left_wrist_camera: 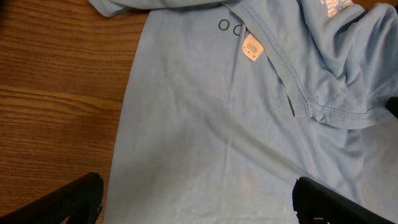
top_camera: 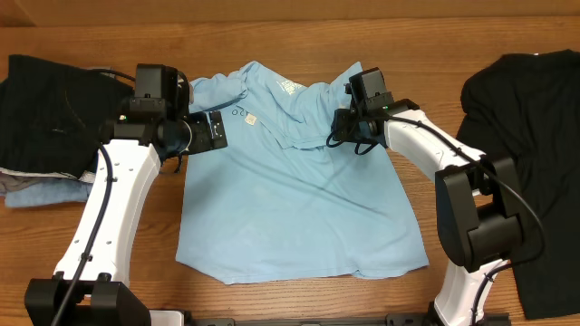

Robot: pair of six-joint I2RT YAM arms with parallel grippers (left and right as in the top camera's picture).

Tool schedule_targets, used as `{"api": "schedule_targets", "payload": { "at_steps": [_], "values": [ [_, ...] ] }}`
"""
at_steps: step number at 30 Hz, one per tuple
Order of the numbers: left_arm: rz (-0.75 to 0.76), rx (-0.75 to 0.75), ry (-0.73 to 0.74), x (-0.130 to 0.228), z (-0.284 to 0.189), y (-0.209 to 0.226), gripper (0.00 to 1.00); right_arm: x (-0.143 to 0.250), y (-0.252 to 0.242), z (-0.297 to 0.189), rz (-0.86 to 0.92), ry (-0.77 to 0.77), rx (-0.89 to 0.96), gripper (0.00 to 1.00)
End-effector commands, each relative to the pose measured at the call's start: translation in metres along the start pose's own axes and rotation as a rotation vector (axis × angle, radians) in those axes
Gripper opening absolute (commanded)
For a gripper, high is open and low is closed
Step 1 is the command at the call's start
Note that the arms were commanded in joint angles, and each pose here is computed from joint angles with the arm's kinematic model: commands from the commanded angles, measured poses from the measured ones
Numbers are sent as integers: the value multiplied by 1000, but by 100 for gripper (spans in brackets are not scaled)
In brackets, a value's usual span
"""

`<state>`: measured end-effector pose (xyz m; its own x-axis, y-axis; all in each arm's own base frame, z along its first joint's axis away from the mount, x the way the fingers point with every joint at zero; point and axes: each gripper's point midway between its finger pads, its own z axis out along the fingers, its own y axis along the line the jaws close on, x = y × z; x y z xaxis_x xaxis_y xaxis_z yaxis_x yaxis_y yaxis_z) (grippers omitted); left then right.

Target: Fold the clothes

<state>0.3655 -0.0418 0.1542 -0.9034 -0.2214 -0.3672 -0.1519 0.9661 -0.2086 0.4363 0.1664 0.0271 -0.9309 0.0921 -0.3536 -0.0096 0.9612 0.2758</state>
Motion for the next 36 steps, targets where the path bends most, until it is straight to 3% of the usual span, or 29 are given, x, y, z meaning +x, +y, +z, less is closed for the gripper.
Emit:
{"api": "schedule_targets", "payload": {
  "at_steps": [1, 7, 12, 18, 24, 30, 36],
  "values": [
    [24, -3, -36, -8, -9, -2, 100, -4, -1, 2, 27, -9, 6, 47],
    [24, -3, -36, -8, -9, -2, 100, -4, -1, 2, 27, -9, 6, 46],
    [24, -3, -36, -8, -9, -2, 100, -2, 11, 1, 25, 8, -60, 17],
    [24, -3, -36, -8, -9, -2, 100, -7, 15, 0, 21, -8, -81, 4],
    [24, -3, -36, -8, -9, -2, 100, -57, 62, -41, -3, -134, -290, 4],
    [24, -3, -36, -8, -9, -2, 100, -111, 88, -83, -28, -292, -351, 4],
    [24, -3, -36, -8, -9, -2, 100, -156, 61, -94, 73, -509, -196, 4]
  ]
}}
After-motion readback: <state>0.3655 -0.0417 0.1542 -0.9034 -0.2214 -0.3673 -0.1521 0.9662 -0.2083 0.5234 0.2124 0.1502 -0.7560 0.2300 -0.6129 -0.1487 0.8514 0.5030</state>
